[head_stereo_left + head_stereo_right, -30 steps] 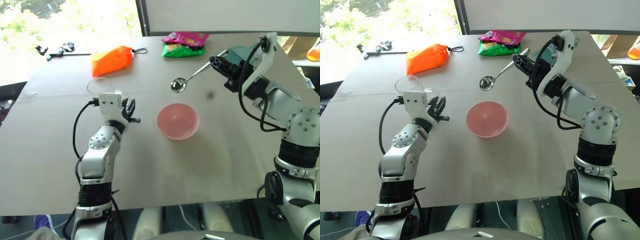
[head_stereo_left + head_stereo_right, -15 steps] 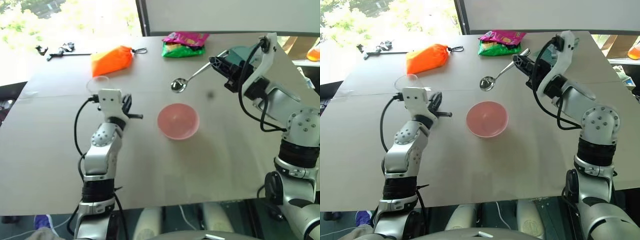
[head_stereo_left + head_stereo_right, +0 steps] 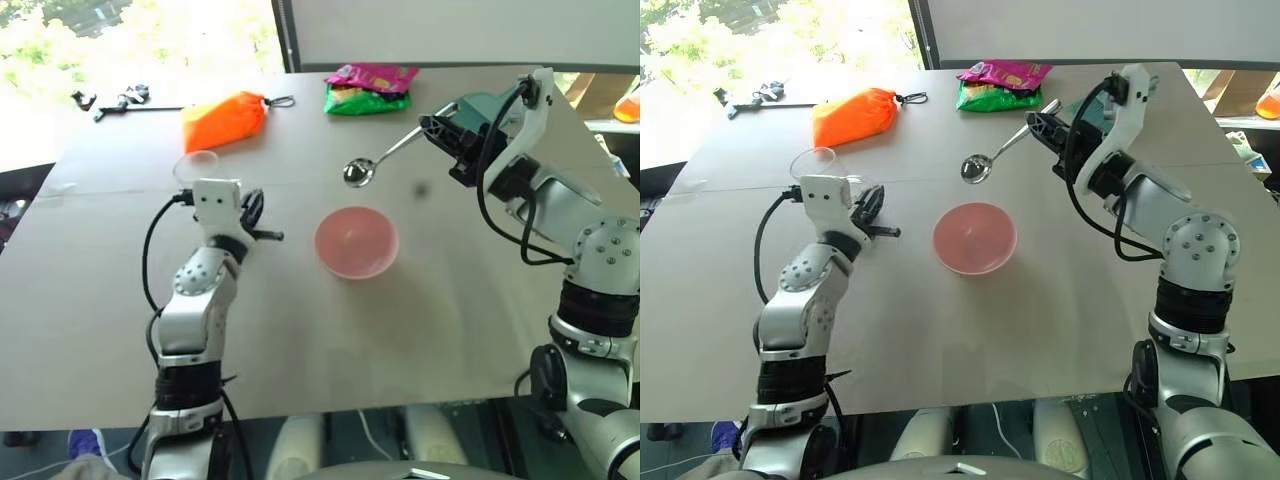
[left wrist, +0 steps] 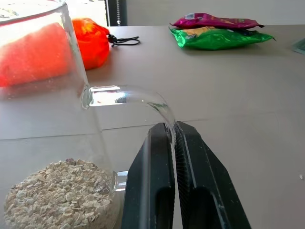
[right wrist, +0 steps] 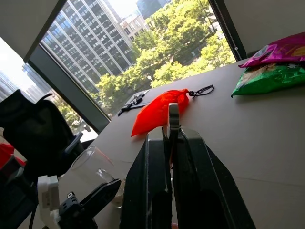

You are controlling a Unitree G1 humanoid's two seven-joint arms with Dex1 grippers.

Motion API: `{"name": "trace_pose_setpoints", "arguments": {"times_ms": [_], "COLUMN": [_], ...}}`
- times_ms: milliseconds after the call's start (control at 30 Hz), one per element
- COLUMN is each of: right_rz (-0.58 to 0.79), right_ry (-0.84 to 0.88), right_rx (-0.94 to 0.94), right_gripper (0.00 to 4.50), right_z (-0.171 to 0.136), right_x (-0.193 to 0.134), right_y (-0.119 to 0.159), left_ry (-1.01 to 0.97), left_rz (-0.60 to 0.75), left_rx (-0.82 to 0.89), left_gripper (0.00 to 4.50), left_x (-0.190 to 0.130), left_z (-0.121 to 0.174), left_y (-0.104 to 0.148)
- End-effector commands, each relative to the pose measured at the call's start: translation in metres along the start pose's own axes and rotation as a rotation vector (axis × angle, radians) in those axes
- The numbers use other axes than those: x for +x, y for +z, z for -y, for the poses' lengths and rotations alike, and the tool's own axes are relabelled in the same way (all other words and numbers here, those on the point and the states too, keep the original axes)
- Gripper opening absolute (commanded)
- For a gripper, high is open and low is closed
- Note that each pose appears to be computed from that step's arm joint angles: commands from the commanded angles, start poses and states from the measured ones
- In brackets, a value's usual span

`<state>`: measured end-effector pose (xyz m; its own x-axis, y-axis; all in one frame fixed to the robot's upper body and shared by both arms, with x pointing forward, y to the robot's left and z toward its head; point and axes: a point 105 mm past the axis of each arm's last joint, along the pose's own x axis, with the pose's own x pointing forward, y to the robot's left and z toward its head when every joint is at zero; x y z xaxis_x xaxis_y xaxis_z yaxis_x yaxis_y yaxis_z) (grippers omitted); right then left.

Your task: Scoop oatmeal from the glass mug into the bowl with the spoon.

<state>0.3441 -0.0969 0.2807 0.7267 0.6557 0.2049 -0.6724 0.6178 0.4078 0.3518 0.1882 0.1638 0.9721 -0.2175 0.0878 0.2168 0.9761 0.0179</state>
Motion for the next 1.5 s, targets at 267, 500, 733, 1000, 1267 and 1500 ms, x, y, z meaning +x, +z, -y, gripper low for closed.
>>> {"name": "trace_pose_setpoints", "arguments": {"times_ms": [267,500,733,1000,1267,1500], "right_rz": [0.057,0.055,0.053,0.046,0.042,0.036], "right_ry": [0.021,0.015,0.009,0.004,0.004,0.013], "right_rx": [-0.043,-0.042,-0.042,-0.048,-0.051,-0.044], "right_gripper": [0.0,0.0,0.0,0.0,0.0,0.0], "right_z": [-0.01,-0.009,-0.008,-0.009,-0.009,-0.008], "right_x": [-0.008,-0.009,-0.01,-0.012,-0.011,-0.009], "right_y": [0.013,0.012,0.012,0.012,0.012,0.01], "left_ry": [-0.465,-0.701,-0.765,-0.775,-0.745,-0.633], "left_rz": [-0.015,-0.116,-0.08,-0.023,-0.005,-0.01], "left_rx": [0.02,0.146,0.335,0.377,0.339,0.26], "left_gripper": [0.06,0.06,0.06,0.06,2.72,4.46], "left_x": [-0.052,-0.085,-0.083,-0.08,-0.076,-0.088], "left_z": [0.017,-0.006,-0.019,-0.013,-0.002,0.011], "left_y": [0.018,0.006,-0.006,-0.015,0.009,0.028]}}
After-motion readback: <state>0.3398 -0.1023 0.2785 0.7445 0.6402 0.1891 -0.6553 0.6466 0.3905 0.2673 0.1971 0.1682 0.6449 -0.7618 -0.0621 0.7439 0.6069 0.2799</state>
